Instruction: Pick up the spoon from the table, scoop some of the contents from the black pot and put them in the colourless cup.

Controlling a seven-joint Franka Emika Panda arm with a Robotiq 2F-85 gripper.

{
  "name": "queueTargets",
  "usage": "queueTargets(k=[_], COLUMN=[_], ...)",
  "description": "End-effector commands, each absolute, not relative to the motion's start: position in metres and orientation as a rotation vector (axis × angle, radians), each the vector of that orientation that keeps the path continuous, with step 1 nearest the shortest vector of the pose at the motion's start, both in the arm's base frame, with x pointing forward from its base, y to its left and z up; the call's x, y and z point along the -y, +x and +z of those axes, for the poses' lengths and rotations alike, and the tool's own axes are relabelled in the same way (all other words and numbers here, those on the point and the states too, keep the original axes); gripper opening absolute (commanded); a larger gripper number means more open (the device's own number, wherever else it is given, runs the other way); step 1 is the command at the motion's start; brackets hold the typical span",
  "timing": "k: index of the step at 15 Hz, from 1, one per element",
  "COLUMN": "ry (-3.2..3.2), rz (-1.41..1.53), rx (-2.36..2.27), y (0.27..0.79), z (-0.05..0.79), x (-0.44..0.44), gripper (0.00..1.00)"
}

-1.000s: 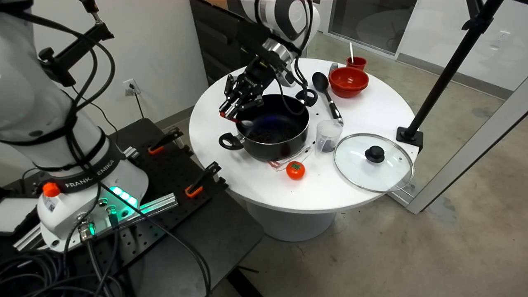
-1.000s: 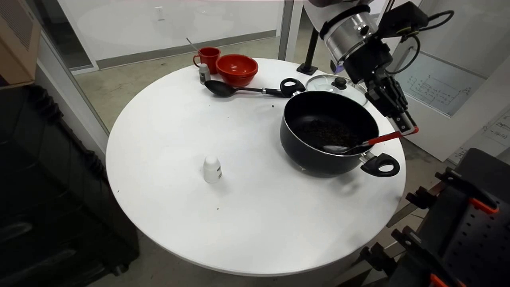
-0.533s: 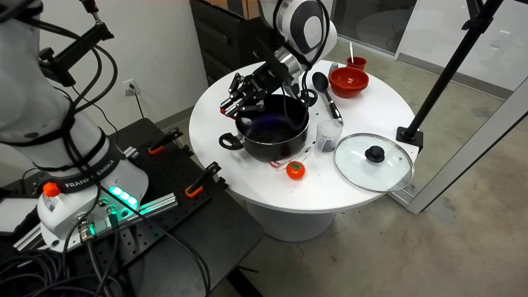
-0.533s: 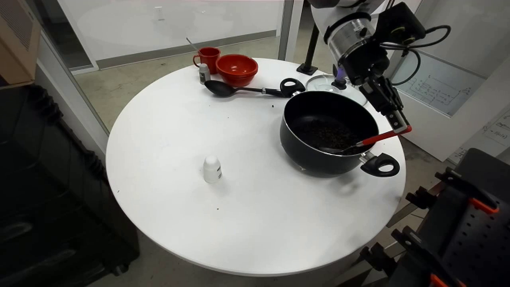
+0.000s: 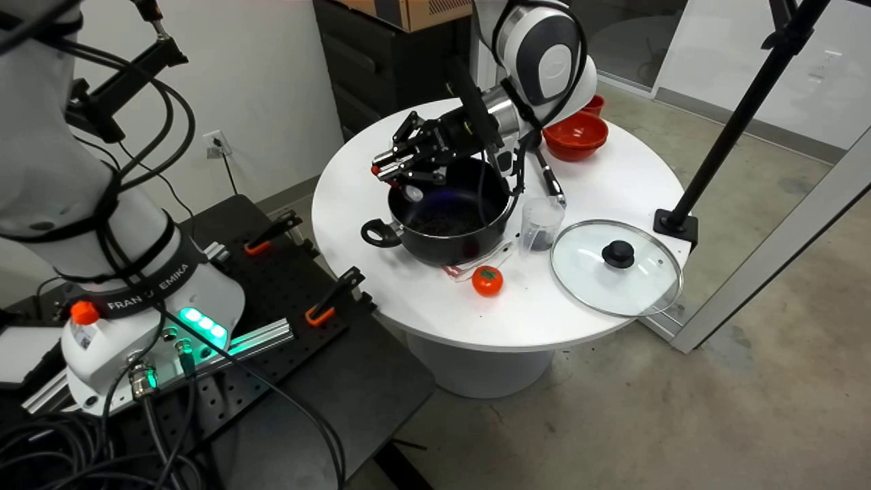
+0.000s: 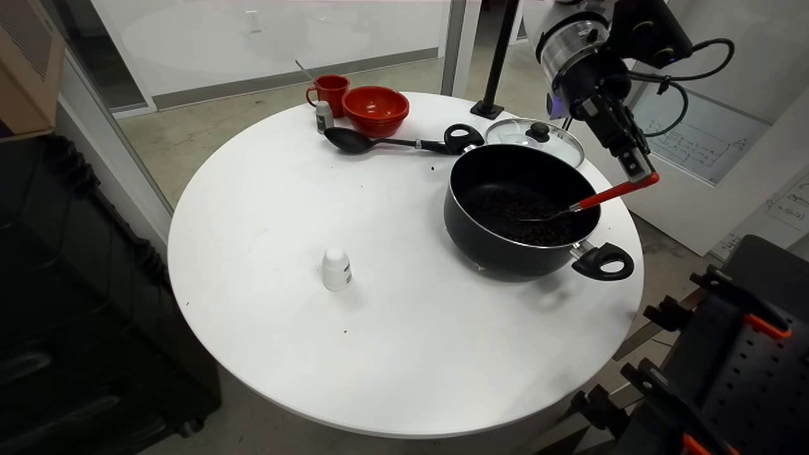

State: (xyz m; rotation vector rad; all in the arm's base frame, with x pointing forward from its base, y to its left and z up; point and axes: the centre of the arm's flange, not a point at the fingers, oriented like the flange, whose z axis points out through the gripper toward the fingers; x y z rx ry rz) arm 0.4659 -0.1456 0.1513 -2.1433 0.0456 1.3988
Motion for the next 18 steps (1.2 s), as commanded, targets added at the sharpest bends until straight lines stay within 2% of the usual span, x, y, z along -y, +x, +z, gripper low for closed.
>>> queueTargets(k=[1, 18], ry=[-1.999, -1.872], rz=[1.464, 1.542], rx=[-0.027, -0.126], y=[0.472, 0.469], z=[0.141, 0.119], x=[0.159, 0.225], gripper=[0.05, 0.05])
